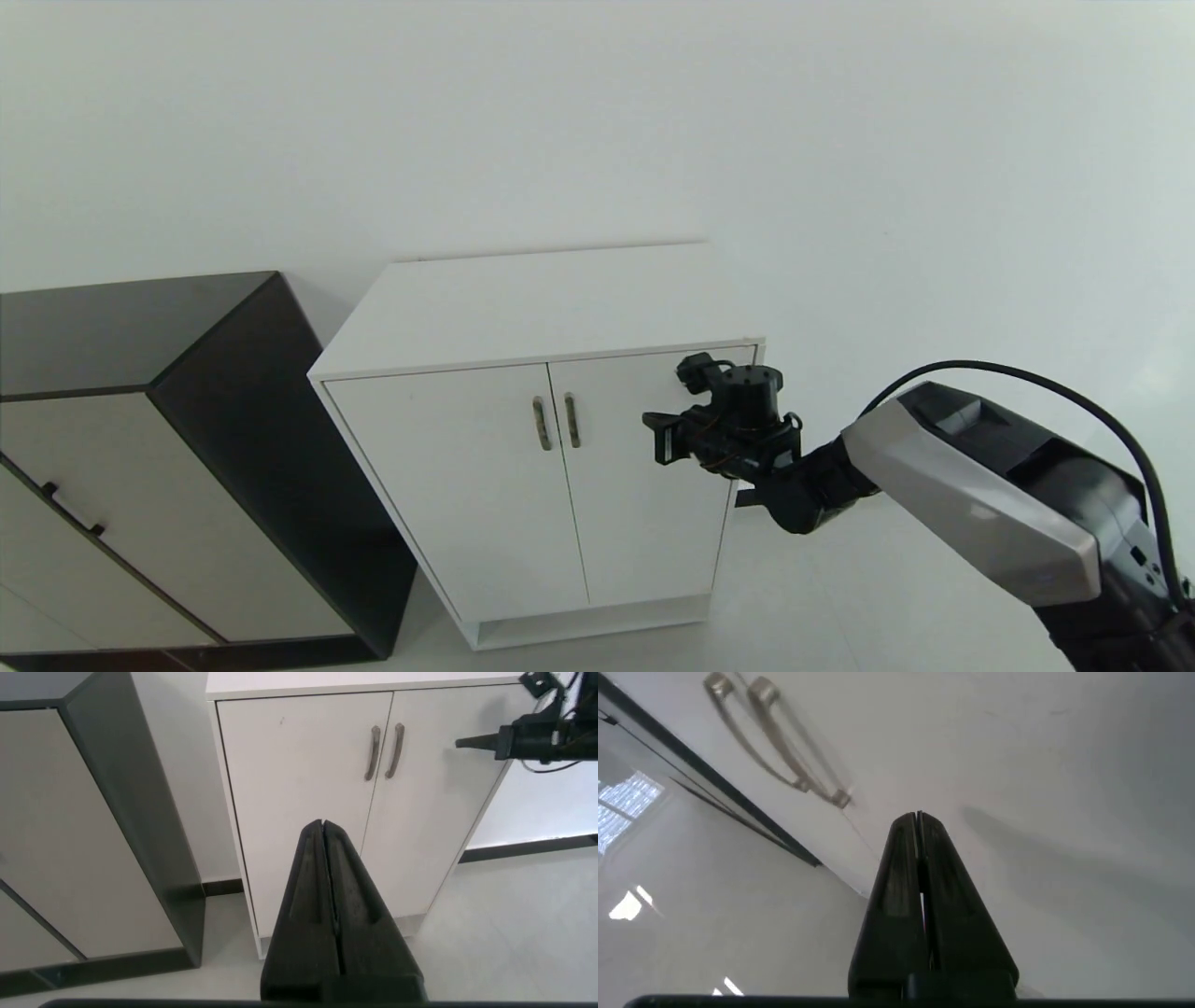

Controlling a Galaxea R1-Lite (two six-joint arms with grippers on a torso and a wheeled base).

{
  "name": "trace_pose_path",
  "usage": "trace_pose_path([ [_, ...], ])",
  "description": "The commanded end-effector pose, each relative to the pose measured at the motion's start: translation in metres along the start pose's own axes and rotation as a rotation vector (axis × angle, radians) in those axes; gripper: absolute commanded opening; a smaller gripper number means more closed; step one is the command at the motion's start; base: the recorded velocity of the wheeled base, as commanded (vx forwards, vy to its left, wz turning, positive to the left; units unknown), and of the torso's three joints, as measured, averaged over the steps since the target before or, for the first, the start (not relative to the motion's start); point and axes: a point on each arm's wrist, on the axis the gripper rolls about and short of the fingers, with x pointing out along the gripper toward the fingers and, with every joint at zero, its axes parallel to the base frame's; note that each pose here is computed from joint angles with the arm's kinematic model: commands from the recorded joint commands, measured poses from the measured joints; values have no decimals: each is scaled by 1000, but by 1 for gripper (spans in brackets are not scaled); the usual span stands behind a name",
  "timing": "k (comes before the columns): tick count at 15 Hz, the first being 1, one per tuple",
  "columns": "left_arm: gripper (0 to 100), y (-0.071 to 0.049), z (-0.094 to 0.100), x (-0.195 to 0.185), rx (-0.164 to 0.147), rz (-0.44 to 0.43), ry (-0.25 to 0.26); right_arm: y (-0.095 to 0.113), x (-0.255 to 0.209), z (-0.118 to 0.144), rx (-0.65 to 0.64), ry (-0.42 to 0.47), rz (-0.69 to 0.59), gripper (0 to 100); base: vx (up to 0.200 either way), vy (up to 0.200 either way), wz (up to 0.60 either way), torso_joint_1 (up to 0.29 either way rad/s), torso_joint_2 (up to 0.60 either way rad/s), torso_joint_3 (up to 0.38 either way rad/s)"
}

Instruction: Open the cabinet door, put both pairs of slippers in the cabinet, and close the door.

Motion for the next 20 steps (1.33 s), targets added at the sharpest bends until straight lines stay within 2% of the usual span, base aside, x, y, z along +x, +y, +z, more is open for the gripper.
trace_pose_path([
  [1, 0, 0, 0, 0, 1, 2, 0, 18, -45, 21, -9, -29, 14, 0, 0, 0, 0, 0, 0, 0],
  [3, 0, 0, 0, 0, 1, 2, 0, 25, -88, 28, -6, -26, -35, 0, 0, 0, 0, 0, 0, 0],
  [7, 0, 0, 0, 0, 1, 2, 0, 22, -192, 40, 8, -37, -420, 0, 0, 0, 0, 0, 0, 0],
  [8, 0, 0, 0, 0, 1, 0, 0, 22, -207, 40, 8, -37, -464, 0, 0, 0, 0, 0, 0, 0],
  [10, 0, 0, 0, 0, 1, 2, 0, 21, -272, 41, 15, -51, -658, 0, 0, 0, 0, 0, 0, 0],
  [12, 0, 0, 0, 0, 1, 2, 0, 18, -312, 33, 24, -20, -775, 0, 0, 0, 0, 0, 0, 0],
  [15, 0, 0, 0, 0, -1, 2, 0, 23, -362, 16, 39, 12, -856, 0, 0, 0, 0, 0, 0, 0],
  [18, 0, 0, 0, 0, -1, 2, 0, 39, -402, -5, 39, 11, -825, 0, 0, 0, 0, 0, 0, 0],
  [20, 0, 0, 0, 0, -1, 2, 0, 50, -427, -14, 48, -28, -791, 0, 0, 0, 0, 0, 0, 0],
])
